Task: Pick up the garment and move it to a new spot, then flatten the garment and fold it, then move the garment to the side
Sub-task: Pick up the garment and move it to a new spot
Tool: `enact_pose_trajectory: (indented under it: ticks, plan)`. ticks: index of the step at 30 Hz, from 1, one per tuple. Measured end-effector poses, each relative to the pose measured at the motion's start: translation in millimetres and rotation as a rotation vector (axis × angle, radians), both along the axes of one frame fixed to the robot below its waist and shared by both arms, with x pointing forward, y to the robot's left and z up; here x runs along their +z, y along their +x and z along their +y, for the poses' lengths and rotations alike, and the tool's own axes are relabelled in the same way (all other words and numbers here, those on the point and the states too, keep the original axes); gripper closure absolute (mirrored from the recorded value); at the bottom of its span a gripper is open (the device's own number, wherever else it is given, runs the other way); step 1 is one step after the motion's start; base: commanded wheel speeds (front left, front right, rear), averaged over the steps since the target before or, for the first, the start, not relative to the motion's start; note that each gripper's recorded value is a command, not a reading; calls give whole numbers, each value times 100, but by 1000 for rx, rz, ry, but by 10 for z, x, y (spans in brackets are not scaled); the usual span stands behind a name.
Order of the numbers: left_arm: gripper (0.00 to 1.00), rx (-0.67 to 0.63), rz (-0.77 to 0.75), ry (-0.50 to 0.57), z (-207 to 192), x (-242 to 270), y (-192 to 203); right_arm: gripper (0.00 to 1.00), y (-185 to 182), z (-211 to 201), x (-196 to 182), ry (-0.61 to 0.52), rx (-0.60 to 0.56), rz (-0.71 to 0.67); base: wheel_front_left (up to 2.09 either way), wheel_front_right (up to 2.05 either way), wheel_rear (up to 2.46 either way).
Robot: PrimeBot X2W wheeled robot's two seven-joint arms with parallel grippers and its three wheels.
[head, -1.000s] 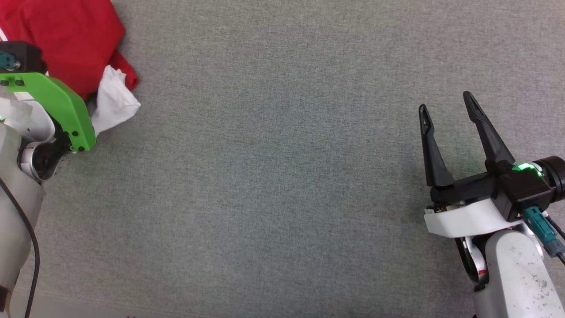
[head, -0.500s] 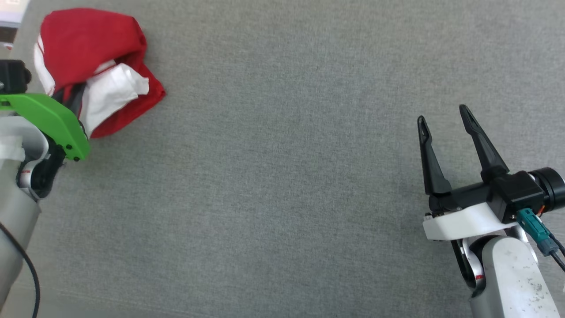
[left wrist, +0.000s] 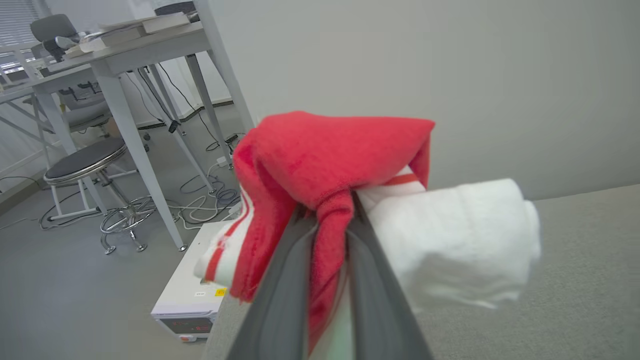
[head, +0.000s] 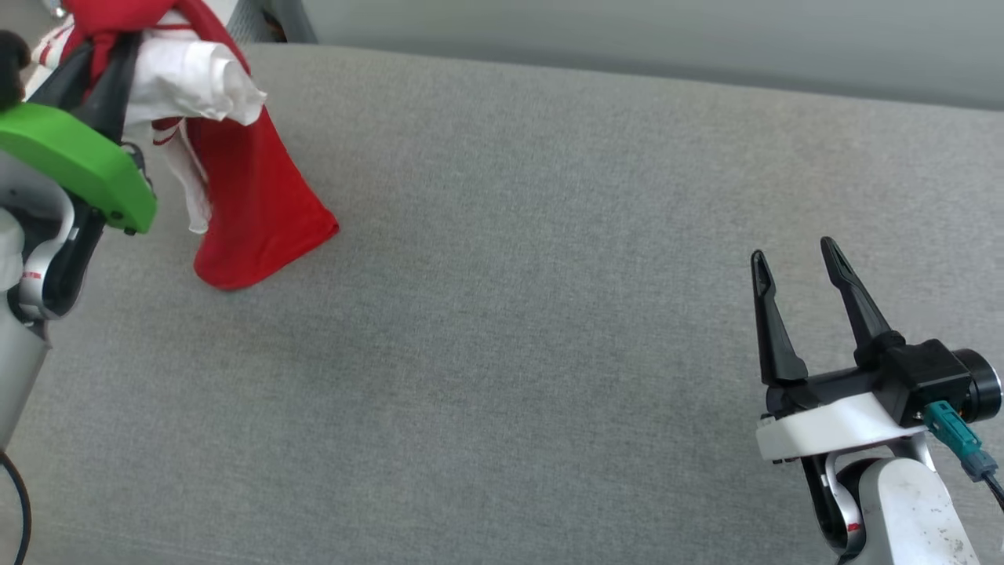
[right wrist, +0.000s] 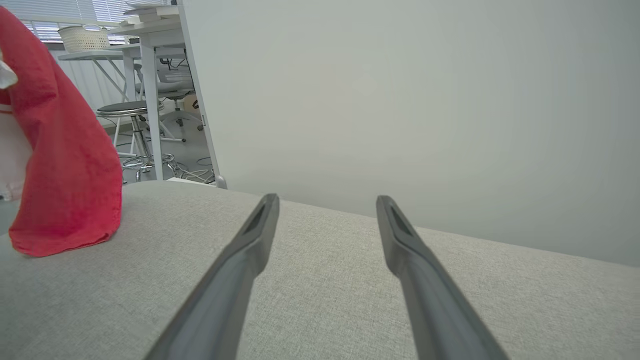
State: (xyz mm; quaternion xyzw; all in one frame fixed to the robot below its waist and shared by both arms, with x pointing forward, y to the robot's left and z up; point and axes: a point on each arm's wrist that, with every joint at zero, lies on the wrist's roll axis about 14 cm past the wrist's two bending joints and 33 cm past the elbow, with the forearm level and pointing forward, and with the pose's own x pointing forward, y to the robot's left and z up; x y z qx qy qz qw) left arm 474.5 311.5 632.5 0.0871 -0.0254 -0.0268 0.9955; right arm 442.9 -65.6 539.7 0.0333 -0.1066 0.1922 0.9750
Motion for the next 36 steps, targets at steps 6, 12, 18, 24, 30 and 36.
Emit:
enact_pose_trajectory:
  ticks: [6, 12, 18, 24, 30, 36]
  plan:
    - [100, -120, -83, 14, -542, 391, -27, 0, -106, -211, 189, 16, -58, -38, 0, 0, 0]
    - [100, -324, -38, -29, -1426, 267, 54, 0, -197, -588, 238, 10, -162, -46, 0, 0, 0]
    - [100, -582, 74, -71, -2563, -87, -24, 0, -310, -1144, 273, 15, -319, -51, 0, 0, 0]
    - [100, -864, 334, -72, -3692, -915, -564, 0, -485, -1656, 262, 24, -466, -42, 0, 0, 0]
    - [0, -997, 605, -53, -4256, -1802, -1174, 0, -655, -1944, 242, 13, -554, -32, 0, 0, 0]
    - [0, -1072, 690, -56, -4470, -2117, -1440, 0, -698, -2045, 148, 2, -585, -1, 0, 0, 0]
